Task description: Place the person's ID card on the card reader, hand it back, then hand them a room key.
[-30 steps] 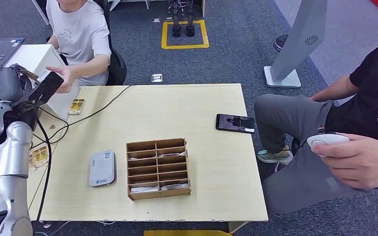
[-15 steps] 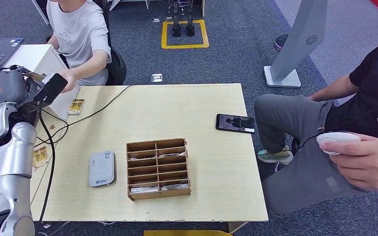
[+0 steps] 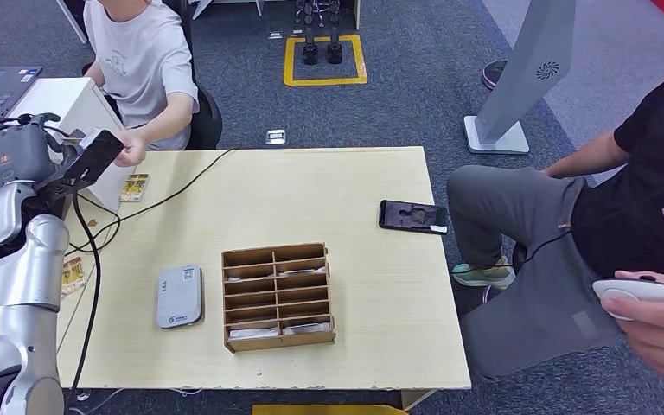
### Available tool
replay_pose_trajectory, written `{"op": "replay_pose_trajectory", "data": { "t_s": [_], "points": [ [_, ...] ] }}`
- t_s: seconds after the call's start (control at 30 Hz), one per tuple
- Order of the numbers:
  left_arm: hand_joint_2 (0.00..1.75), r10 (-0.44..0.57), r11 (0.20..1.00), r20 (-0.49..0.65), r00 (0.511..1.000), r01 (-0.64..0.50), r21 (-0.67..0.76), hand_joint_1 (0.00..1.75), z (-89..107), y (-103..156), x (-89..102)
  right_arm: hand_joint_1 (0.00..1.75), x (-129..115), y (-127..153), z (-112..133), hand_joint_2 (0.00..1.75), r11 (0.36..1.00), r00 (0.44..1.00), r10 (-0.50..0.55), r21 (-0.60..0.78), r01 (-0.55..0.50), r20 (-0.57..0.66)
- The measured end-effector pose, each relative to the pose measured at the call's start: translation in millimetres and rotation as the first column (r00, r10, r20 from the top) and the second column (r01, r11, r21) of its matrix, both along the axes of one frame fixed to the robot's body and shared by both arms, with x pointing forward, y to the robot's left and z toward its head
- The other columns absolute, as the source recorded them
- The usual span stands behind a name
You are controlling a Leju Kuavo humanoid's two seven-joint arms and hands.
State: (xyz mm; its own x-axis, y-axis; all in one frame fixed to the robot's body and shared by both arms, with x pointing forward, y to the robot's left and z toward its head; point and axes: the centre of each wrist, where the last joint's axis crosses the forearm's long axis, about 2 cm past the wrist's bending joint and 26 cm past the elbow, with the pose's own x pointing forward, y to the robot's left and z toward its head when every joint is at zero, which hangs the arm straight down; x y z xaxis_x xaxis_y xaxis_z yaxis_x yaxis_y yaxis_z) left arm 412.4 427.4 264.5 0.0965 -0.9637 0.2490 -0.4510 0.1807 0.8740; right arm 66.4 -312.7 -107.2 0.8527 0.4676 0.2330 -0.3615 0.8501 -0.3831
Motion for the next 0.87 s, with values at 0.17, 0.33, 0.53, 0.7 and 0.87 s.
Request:
{"op": "replay_pose_trajectory", "data": {
  "t_s": [0.17, 0.33, 0.53, 0.7, 0.87],
  "points": [
    [1.75, -0.009, 1.000, 0.001, 1.000, 0.009, -0.002, 0.00, -0.8, -2, 0.3, 0.00, 0, 0, 0, 0.00, 1.000, 1.000, -0.001, 0.000, 0.001, 0.000],
    [1.75, -0.037, 0.999, 0.008, 0.999, 0.037, -0.006, 0.00, -3.1, -2, -1.7, 0.00, -1, -1, 0, 0.00, 1.000, 1.000, -0.010, 0.001, 0.010, 0.000],
    [1.75, -0.058, 0.997, 0.024, 0.998, 0.059, -0.057, 0.00, -14.6, 10, -14.1, 0.00, -2, -1, 0, 0.00, 1.000, 1.000, -0.020, 0.003, 0.020, 0.006],
    [1.75, -0.063, 0.993, 0.075, 0.995, 0.070, -0.094, 0.00, -33.2, 33, -39.3, 0.00, -4, -2, -1, 0.00, 0.999, 0.999, -0.036, 0.003, 0.036, 0.004],
    [1.75, -0.014, 0.990, 0.175, 0.984, 0.038, -0.134, 0.00, -51.7, 64, -89.2, 0.00, -9, -3, -1, 0.00, 0.998, 0.998, -0.066, -0.002, 0.066, -0.013]
  ]
}}
